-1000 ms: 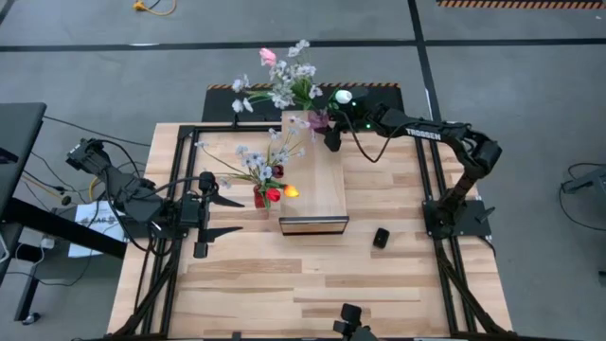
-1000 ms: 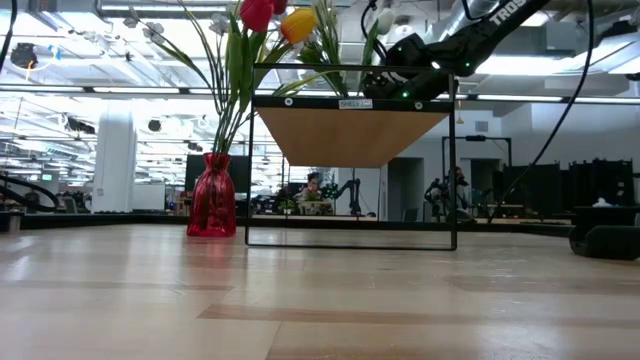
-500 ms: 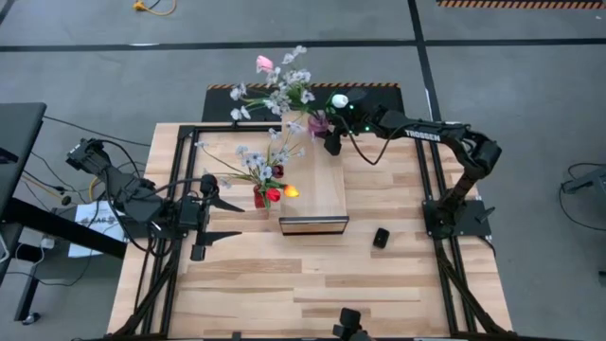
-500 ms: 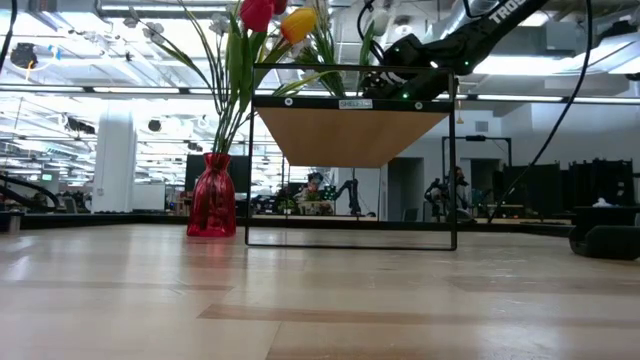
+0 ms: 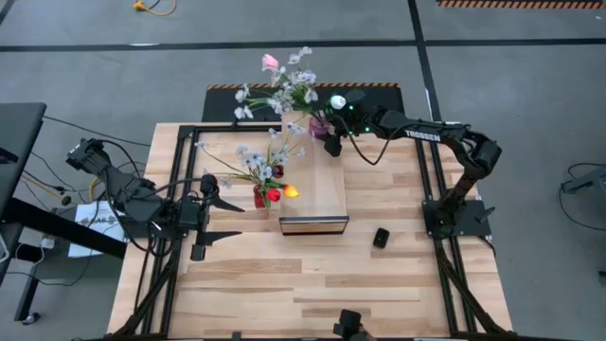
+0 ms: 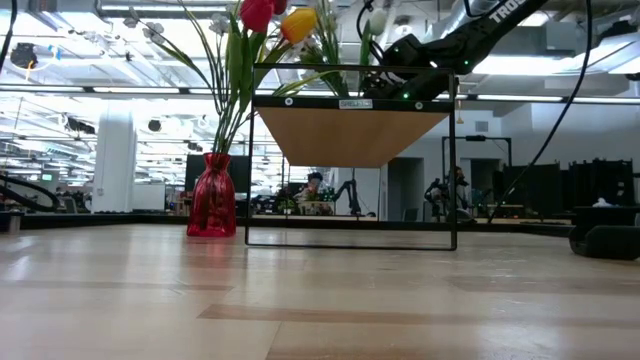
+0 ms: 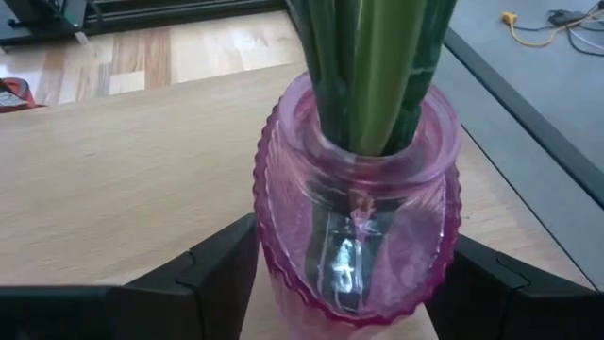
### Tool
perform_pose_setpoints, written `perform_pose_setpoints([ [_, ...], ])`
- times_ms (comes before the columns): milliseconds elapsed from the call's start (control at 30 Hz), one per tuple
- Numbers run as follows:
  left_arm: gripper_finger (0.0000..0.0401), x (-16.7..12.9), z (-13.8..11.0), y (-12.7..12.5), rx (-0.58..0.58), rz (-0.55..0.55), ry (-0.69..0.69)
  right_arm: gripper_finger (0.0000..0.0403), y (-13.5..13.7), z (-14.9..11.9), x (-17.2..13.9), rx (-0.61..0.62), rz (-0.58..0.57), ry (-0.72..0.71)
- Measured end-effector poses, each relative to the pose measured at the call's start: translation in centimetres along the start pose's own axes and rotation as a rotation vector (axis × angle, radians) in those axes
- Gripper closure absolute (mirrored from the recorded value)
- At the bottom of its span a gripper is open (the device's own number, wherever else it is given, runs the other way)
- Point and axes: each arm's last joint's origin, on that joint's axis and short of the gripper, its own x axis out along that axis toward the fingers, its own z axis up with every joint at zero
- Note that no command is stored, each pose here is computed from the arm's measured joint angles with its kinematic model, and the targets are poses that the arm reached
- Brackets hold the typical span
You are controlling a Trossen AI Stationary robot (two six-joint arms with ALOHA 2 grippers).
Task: Pick and place flowers into a vace then onto a shelf
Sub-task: Put the purple flower vase with flowers on the shelf, then put the red flower vase with flowers on the shelf
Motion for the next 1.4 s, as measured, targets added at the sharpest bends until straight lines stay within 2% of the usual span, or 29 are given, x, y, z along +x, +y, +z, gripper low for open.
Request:
perform_pose_setpoints([
  [533,0.0184,0.0,0.0,0.0,-0.009,0.000,0.000,0.0147,0.1,0.2,-0.7,-0.029,0.000,0.015],
  [733,0.0184,0.0,0.0,0.0,-0.009,0.000,0.000,0.0147,0.6,0.7,-2.6,-0.046,0.006,0.030],
  [1133,0.0184,0.0,0.0,0.0,-0.018,0.000,-0.001,0.0147,1.8,0.6,-7.0,-0.034,0.037,0.156],
  [1400,0.0184,-0.1,0.5,0.1,-0.054,0.017,-0.043,0.0147,3.0,0.5,-11.1,-0.016,0.011,0.238],
])
